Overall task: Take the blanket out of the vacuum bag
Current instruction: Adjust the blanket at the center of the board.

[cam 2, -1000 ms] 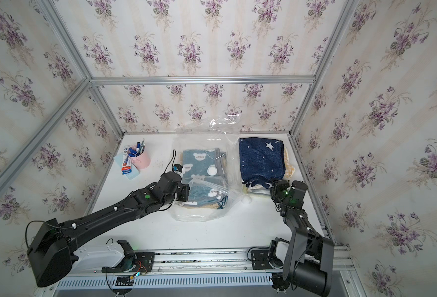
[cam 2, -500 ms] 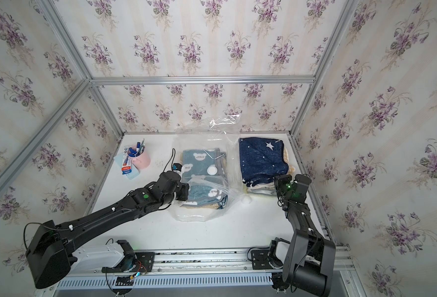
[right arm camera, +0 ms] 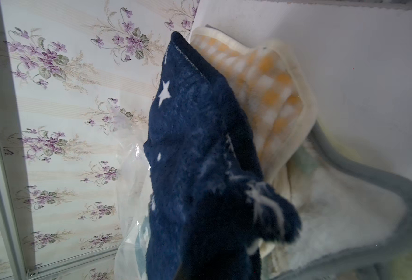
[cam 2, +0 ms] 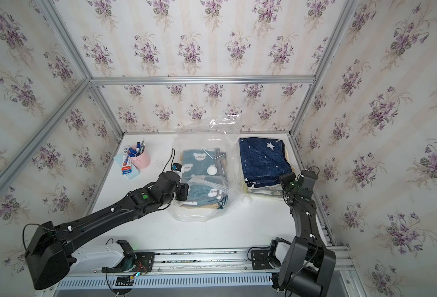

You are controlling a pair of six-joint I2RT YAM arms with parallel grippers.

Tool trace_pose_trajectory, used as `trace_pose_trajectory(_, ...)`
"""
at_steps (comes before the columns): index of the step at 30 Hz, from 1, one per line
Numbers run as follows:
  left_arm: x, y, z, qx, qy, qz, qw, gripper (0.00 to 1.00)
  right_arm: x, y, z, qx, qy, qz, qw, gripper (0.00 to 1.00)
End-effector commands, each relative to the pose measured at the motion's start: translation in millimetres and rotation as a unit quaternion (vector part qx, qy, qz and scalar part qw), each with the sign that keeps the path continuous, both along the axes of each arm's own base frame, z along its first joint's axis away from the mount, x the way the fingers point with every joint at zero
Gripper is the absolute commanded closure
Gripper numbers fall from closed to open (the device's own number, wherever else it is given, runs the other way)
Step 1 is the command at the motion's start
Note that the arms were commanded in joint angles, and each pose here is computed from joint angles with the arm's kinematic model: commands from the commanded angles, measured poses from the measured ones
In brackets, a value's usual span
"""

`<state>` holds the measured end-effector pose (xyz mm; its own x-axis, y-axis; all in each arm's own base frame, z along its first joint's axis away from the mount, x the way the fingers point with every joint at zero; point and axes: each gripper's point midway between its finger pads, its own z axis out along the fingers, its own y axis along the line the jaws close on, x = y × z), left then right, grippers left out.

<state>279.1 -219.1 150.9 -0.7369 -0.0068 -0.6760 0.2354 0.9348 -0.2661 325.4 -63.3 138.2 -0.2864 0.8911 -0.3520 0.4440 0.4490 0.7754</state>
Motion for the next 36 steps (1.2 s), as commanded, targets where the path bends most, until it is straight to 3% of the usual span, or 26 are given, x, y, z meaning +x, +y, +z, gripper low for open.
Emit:
trace_pose_trajectory(1,1,1,1,0.001,-0.004,0.001,1.000,1.00,-10,-7,-10,-0.032,0.021,-0.004,0.999,0.99)
trace_pose_trajectory(5,0,0,0,-0.002,0.000,0.000,1.000,1.00,-21,-12,-30,0.006,0.031,-0.010,0.999,0.91)
trace_pose_trajectory(8,-1,0,2,-0.005,0.000,-0.002,1.000,1.00,-29,-16,-41,0.026,0.040,-0.012,0.999,0.92)
trace_pose_trajectory(12,-3,2,2,-0.003,0.002,0.000,1.000,1.00,-35,-20,-41,0.038,0.037,-0.008,0.999,0.66)
trace_pose_trajectory(16,-4,3,1,-0.002,0.004,-0.001,1.000,1.00,-37,-16,-27,0.031,0.031,0.006,0.999,0.56)
trace_pose_trajectory(21,-6,4,0,0.000,0.008,-0.003,1.000,1.00,-44,-10,-5,0.014,0.001,0.007,1.000,0.54)
trace_pose_trajectory(29,-11,9,-1,0.011,0.014,-0.003,1.000,1.00,-42,-5,21,-0.026,-0.024,0.024,0.999,0.58)
trace_pose_trajectory(32,-13,9,0,0.009,0.018,-0.003,1.000,1.00,-43,-12,17,-0.038,-0.012,0.007,0.999,0.53)
trace_pose_trajectory(36,-13,10,-2,0.009,0.022,-0.001,1.000,1.00,-38,-18,23,-0.056,-0.015,0.009,0.998,0.39)
